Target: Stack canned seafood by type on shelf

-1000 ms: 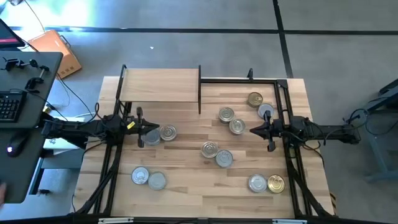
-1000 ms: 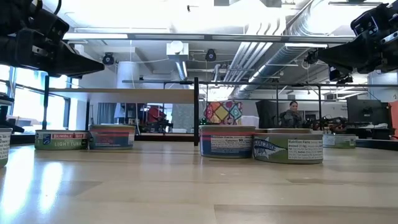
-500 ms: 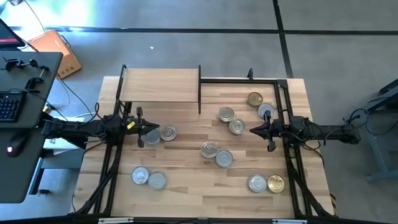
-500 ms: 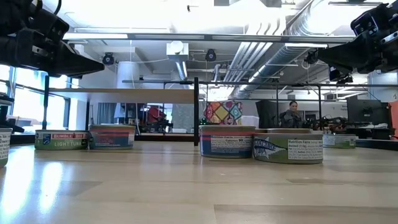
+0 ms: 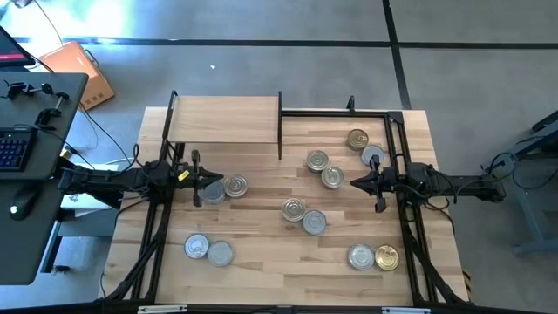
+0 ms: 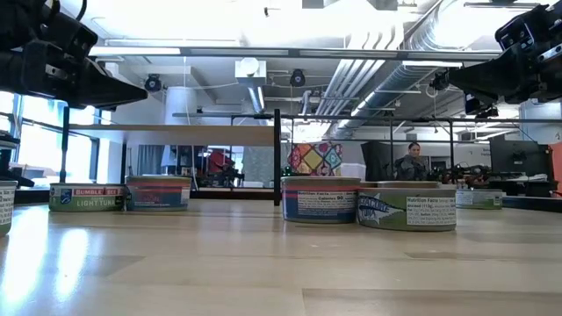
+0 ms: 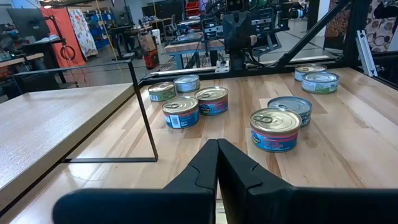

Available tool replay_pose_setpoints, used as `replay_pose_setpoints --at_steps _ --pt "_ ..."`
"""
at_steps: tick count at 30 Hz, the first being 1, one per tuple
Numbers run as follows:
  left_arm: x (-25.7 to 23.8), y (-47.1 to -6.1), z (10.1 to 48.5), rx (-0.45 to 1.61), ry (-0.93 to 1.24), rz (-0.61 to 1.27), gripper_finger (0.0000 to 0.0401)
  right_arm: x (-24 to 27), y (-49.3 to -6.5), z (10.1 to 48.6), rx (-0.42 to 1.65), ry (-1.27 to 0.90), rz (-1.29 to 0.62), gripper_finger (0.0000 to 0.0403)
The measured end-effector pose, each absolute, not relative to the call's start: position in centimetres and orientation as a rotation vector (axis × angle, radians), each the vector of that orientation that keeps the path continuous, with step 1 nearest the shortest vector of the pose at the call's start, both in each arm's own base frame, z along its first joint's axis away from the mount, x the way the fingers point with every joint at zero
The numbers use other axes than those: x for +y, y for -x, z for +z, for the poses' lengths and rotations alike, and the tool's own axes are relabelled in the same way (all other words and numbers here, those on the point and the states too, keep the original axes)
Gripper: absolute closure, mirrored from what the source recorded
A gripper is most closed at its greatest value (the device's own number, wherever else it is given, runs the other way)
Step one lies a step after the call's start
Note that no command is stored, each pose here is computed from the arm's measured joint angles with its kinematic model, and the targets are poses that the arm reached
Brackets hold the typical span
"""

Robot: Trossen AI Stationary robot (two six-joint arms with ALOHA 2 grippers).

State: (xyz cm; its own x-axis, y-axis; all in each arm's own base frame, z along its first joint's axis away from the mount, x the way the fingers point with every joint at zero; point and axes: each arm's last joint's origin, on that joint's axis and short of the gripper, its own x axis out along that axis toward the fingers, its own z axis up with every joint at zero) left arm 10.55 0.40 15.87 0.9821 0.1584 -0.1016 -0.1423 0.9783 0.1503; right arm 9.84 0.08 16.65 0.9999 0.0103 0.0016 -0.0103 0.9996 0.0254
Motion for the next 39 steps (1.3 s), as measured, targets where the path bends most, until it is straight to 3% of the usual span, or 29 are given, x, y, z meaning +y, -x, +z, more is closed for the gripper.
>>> replay_pose_setpoints --at_steps 8,14,20,24,31,39 --pt "0.4 -10.6 15.9 0.112 -0.14 0.152 0.0401 0.1 -9.8 16.6 -0.001 -0.025 0.01 0.04" --pt "0.4 -10.6 16.5 0.039 0.039 0.15 0.0401 0.1 -9.8 16.6 -0.001 -0.026 0.01 0.04" --pt "-0.6 -11.1 18.2 -0.127 0.121 -0.068 0.0401 0.1 -9.8 16.6 -0.002 -0.025 0.01 0.04" --pt "-1.3 -12.0 18.5 -0.156 0.062 -0.048 0.0401 0.1 -9.8 16.6 -0.002 -0.025 0.01 0.04" --pt "-2.8 -15.2 20.2 0.014 -0.058 0.06 0.0401 0.1 -9.8 16.6 -0.001 -0.026 0.01 0.04" --pt "-5.2 -18.8 21.9 0.43 -0.114 0.061 0.0401 0.1 -9.8 16.6 -0.001 -0.025 0.01 0.04"
